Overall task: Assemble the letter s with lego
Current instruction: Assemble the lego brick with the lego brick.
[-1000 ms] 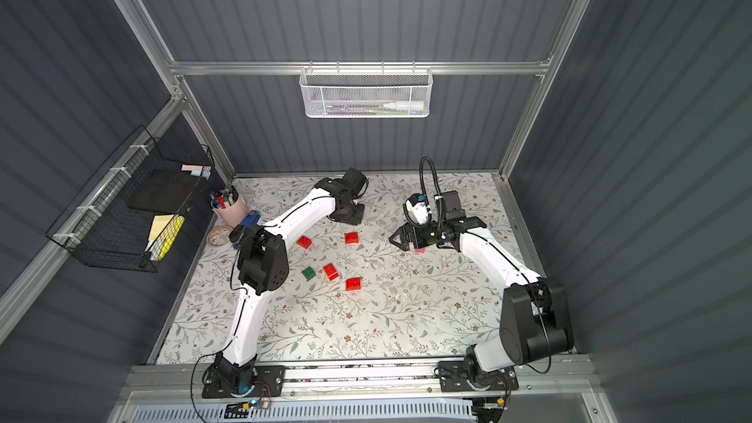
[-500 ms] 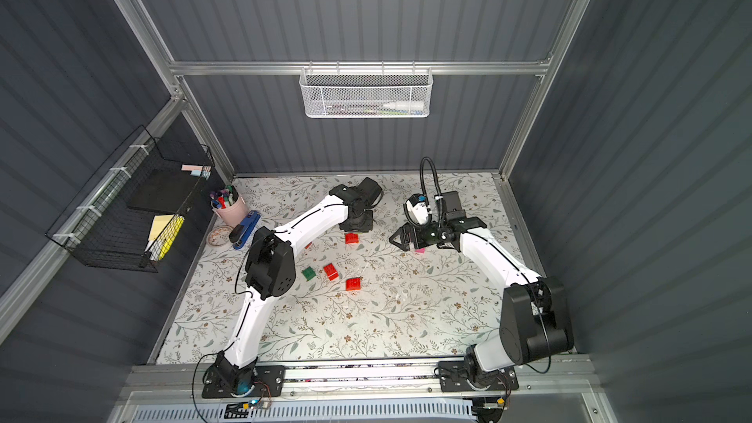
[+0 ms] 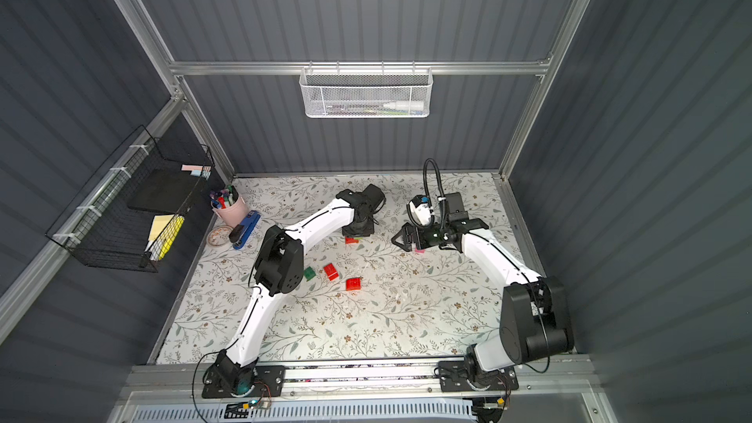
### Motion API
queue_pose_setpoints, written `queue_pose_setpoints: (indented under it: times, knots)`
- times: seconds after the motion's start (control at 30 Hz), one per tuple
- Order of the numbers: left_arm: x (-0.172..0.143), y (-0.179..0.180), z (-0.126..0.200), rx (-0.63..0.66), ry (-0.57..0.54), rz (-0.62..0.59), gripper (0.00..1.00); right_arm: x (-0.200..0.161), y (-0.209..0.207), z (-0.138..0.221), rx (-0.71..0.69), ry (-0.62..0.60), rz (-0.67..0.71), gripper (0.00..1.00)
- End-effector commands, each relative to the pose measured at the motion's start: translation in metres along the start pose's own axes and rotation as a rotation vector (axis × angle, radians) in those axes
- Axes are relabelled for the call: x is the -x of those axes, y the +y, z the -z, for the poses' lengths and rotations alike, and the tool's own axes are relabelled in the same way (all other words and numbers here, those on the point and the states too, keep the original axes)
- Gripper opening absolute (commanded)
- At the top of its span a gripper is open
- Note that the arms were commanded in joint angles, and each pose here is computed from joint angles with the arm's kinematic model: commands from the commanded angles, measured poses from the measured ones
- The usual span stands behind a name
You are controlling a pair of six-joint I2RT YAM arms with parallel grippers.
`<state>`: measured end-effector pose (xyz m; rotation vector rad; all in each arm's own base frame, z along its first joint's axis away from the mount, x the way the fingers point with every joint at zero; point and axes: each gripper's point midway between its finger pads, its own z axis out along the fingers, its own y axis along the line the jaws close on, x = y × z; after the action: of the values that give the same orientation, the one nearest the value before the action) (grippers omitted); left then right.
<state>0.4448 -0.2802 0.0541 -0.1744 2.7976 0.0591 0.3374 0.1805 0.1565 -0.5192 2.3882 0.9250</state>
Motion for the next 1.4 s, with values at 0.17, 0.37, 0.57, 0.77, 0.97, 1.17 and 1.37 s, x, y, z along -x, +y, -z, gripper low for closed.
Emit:
queue_pose_setpoints:
  times: [0.17, 0.37, 0.57, 0.77, 0.97, 1.17, 1.37]
  knots:
    - [0.0, 0.004, -0.009, 0.033, 0.001, 0.031, 0.34, -0.004, -0.002, -0.001, 0.03, 0.003, 0.006, 0.99]
    - [-0.002, 0.006, -0.015, 0.044, 0.002, 0.03, 0.34, -0.005, -0.004, -0.001, 0.034, 0.001, 0.003, 0.99]
    - [-0.007, 0.01, -0.022, 0.067, 0.011, 0.031, 0.33, -0.005, -0.005, 0.0, 0.039, 0.0, -0.002, 0.99]
    - [-0.009, 0.013, -0.026, 0.079, 0.021, 0.033, 0.33, -0.005, -0.005, 0.001, 0.042, -0.002, -0.006, 0.99]
    - [-0.018, 0.019, -0.035, 0.077, 0.055, 0.055, 0.32, -0.005, -0.005, 0.001, 0.045, -0.003, -0.007, 0.99]
    - [-0.022, 0.028, -0.045, 0.088, 0.074, 0.026, 0.3, -0.005, -0.005, 0.001, 0.043, -0.004, -0.008, 0.99]
    - [-0.03, 0.033, -0.058, 0.076, 0.11, 0.049, 0.31, -0.006, -0.005, 0.002, 0.044, -0.004, -0.013, 0.99]
